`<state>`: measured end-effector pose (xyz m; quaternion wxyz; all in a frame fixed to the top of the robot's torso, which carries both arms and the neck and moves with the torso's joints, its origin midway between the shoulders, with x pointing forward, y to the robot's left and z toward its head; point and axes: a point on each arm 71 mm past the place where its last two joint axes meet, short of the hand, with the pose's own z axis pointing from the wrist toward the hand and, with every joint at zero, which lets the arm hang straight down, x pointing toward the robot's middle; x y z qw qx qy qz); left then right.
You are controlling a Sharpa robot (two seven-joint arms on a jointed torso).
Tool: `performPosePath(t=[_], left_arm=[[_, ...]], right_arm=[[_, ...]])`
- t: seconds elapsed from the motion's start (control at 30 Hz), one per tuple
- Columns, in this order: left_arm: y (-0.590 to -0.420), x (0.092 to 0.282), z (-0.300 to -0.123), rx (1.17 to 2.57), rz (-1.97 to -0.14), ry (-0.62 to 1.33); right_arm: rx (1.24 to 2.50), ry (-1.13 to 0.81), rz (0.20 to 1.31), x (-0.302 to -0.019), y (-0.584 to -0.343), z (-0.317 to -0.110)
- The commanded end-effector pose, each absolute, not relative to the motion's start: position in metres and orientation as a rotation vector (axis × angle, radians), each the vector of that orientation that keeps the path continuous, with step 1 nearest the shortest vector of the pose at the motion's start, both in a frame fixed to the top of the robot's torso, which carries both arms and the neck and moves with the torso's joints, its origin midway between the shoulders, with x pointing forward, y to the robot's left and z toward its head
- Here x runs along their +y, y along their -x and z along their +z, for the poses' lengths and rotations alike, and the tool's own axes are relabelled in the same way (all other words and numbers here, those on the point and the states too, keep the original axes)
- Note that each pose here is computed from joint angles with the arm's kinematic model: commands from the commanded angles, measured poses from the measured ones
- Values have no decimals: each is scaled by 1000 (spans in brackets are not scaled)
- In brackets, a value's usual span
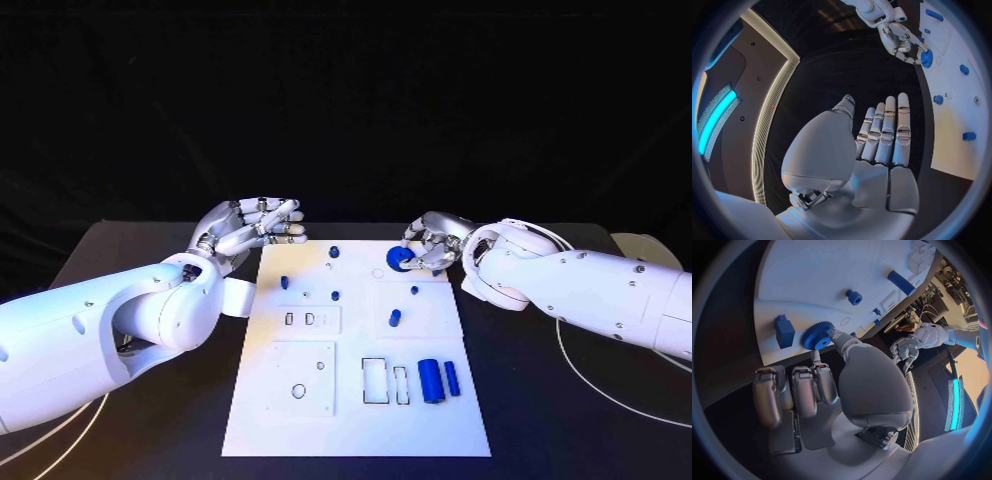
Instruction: Assemble the parts on the task board
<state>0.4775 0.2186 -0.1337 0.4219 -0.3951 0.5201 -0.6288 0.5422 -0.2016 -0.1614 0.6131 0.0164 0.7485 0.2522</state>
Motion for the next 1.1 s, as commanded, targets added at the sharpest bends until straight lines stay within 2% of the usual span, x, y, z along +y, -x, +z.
performPosePath(t=[0.03,1.1], left_arm=[[-477,216,-132,1305,-1600,980],[-477,218,-133,1313,-1599,983]], right_arm=[[1712,-24,564,-200,-543,-161],[1663,218,458,-187,-537,-168]])
